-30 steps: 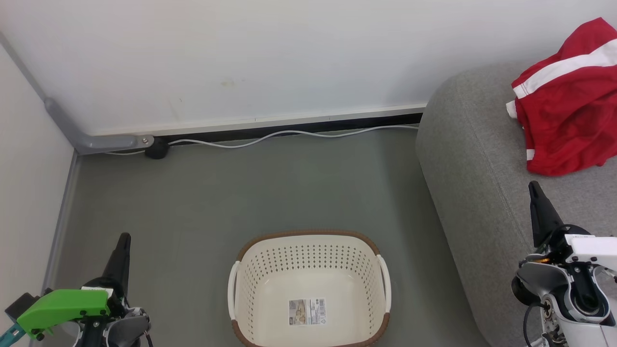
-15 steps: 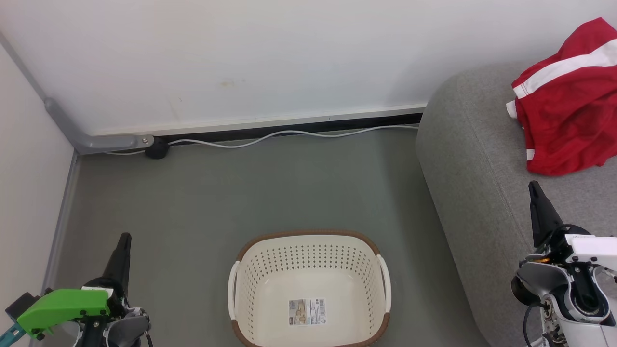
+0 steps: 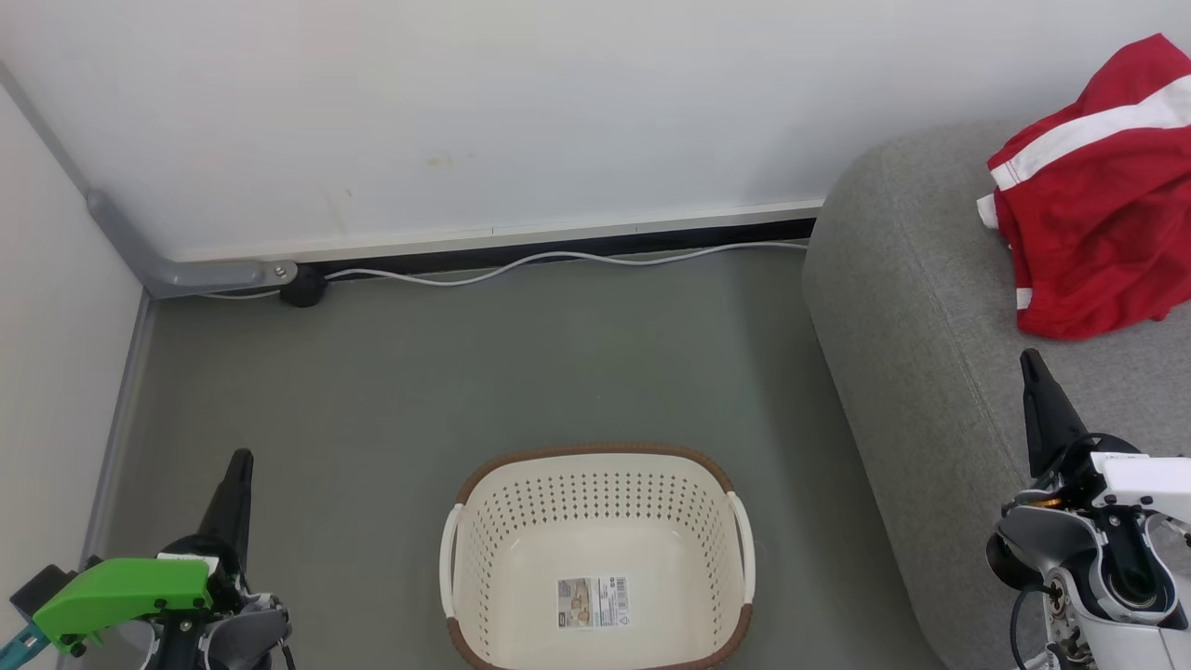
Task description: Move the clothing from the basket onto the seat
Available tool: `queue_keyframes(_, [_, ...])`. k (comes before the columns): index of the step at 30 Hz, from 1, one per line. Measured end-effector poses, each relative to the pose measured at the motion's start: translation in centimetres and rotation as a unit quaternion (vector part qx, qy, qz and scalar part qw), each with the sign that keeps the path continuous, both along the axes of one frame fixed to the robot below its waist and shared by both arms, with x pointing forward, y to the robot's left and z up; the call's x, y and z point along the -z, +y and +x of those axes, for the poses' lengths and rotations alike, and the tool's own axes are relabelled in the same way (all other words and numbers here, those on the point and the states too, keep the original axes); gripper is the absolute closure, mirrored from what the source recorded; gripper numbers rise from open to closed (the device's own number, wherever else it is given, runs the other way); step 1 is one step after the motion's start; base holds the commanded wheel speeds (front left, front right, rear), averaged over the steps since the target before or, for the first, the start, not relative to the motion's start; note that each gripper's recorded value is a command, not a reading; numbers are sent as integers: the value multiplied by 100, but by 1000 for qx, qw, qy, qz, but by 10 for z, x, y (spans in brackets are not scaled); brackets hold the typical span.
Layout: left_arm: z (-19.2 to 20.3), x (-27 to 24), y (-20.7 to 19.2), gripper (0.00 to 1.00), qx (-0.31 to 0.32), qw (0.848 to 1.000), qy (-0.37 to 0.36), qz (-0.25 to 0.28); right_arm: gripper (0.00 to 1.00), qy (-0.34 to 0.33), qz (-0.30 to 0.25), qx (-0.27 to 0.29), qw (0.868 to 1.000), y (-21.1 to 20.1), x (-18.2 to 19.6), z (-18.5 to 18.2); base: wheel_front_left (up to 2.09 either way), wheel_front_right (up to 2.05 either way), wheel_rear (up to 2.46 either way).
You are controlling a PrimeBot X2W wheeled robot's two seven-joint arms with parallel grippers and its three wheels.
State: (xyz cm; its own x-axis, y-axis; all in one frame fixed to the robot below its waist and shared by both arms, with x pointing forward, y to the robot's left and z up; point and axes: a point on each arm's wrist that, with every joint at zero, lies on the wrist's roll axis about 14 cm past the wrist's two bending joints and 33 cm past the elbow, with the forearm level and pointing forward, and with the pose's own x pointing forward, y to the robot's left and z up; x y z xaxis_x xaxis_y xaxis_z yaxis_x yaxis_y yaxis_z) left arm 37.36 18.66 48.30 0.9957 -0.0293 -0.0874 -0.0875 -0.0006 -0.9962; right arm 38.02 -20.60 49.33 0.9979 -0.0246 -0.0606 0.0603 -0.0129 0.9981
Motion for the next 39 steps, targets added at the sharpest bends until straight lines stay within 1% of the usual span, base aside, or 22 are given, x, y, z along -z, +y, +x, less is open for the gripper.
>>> queue_keyframes(39, [0,-1,0,100,-1,1000,-1,0,100,0,0,0,1000,0,0,0,0,0,0])
